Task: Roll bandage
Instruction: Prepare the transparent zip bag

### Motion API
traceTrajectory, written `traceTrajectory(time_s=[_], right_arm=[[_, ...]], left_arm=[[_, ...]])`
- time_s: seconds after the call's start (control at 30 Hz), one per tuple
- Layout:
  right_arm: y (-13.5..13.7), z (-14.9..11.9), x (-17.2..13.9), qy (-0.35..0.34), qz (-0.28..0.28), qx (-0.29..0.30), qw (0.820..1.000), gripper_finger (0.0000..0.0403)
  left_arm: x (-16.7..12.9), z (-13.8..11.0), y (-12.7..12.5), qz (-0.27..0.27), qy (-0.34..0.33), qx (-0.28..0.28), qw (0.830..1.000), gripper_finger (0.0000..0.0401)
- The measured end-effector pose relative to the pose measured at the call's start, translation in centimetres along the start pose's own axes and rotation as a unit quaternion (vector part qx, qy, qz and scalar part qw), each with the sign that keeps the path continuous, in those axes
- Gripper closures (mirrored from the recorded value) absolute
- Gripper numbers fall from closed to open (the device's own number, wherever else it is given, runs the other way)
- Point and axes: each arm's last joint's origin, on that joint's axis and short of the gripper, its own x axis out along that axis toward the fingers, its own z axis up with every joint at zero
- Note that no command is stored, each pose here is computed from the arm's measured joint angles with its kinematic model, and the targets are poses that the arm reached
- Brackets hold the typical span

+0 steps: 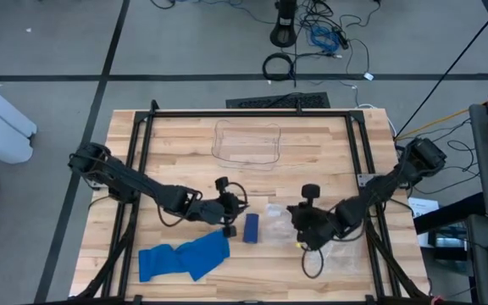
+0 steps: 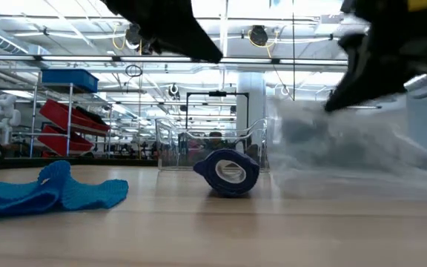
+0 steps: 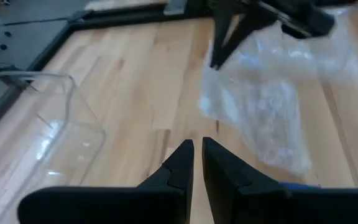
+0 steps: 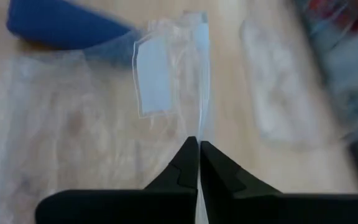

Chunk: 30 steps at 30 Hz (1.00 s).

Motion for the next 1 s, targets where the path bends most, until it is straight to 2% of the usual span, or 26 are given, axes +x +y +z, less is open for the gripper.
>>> traceTrajectory(time_s=[0.13, 0.23, 0.3, 0.37, 0.47, 0.57, 0.7, 0.87, 1.0], right_arm=[[0.9, 1.1, -1.2, -0.043, -0.053, -0.085, 0.994, 0.0403], [2.2, 1.7, -1.4, -0.064, -0.096, -0.173, 0.978, 0.0403], [3.1, 2.2, -1.2, -0.071, -0.125, -0.234, 0.962, 0.0403], [4.2, 2.6, -0.6, -0.066, -0.163, -0.299, 0.938, 0.0403], [5.8, 3.2, 0.5, -0.048, -0.233, -0.363, 0.901, 0.0403], [7.2, 4.0, 1.4, -0.028, -0.28, -0.397, 0.874, 0.0403], [8.7, 5.3, 2.3, -0.015, -0.301, -0.421, 0.855, 0.0403], [10.2, 6.4, 2.9, 0.009, -0.332, -0.468, 0.819, 0.0403], [10.4, 7.0, 2.9, 0.01, -0.334, -0.469, 0.817, 0.0403]], left_arm=[[-0.9, 1.4, 0.8, 0.0, -0.04, -0.026, 0.999, 0.036], [-1.4, 2.5, 0.9, -0.006, -0.085, -0.049, 0.995, 0.036], [-1.6, 2.9, 0.7, -0.012, -0.102, -0.057, 0.993, 0.036], [-1.8, 3.0, 0.5, -0.021, -0.108, -0.058, 0.992, 0.036], [-1.9, 2.9, 0.1, -0.028, -0.11, -0.057, 0.992, 0.036], [-1.7, 2.6, -0.5, -0.037, -0.104, -0.05, 0.993, 0.036], [-1.2, 2.2, -1.0, -0.044, -0.097, -0.044, 0.993, 0.036], [-0.6, 2.0, -1.3, -0.044, -0.103, -0.018, 0.994, 0.036], [-0.7, 2.0, -1.4, -0.065, -0.104, -0.003, 0.992, 0.036]])
